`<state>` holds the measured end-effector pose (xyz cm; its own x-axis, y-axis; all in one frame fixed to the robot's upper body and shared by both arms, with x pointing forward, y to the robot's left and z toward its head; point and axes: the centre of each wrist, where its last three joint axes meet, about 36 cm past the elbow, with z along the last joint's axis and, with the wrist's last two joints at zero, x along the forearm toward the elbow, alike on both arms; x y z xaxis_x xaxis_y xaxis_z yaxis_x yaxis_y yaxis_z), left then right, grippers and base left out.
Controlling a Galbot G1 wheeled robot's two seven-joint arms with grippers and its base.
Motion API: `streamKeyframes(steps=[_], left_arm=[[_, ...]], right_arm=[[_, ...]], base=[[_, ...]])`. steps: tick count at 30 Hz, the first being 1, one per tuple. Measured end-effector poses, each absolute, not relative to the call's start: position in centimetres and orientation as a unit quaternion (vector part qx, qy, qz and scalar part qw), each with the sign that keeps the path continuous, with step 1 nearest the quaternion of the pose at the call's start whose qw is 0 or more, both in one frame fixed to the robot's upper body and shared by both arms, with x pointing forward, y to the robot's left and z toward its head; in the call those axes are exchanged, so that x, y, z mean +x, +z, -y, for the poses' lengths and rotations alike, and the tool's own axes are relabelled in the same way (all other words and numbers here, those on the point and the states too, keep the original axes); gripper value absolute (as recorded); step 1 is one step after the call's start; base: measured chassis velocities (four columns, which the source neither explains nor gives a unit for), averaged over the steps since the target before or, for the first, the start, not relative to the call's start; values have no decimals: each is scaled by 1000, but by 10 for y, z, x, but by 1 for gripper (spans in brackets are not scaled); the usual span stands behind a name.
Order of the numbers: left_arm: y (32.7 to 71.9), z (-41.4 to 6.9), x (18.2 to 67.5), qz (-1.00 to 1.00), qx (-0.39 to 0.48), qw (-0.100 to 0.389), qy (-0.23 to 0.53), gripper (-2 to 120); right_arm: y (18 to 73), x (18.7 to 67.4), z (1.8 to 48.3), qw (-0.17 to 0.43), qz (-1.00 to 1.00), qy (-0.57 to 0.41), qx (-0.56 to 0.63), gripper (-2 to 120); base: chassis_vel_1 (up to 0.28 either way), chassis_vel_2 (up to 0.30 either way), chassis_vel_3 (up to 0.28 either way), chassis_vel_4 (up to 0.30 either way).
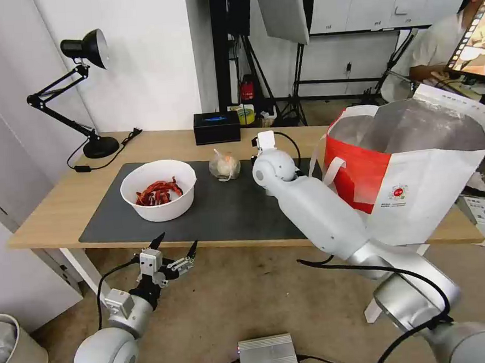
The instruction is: Pick up the trash from the table and place it into the takeout bag.
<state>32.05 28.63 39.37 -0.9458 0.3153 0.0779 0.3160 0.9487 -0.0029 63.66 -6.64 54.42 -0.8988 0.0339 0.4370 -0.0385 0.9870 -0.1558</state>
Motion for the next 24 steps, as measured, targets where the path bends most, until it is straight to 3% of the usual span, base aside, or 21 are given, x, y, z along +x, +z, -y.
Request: streamKeyframes(steps=[24], left_arm=[[394, -287, 316, 987, -154, 40, -3, 100]], right_arm=[[585, 577, 94, 113, 990, 89, 17, 0]], base=[[0, 0, 0, 0]])
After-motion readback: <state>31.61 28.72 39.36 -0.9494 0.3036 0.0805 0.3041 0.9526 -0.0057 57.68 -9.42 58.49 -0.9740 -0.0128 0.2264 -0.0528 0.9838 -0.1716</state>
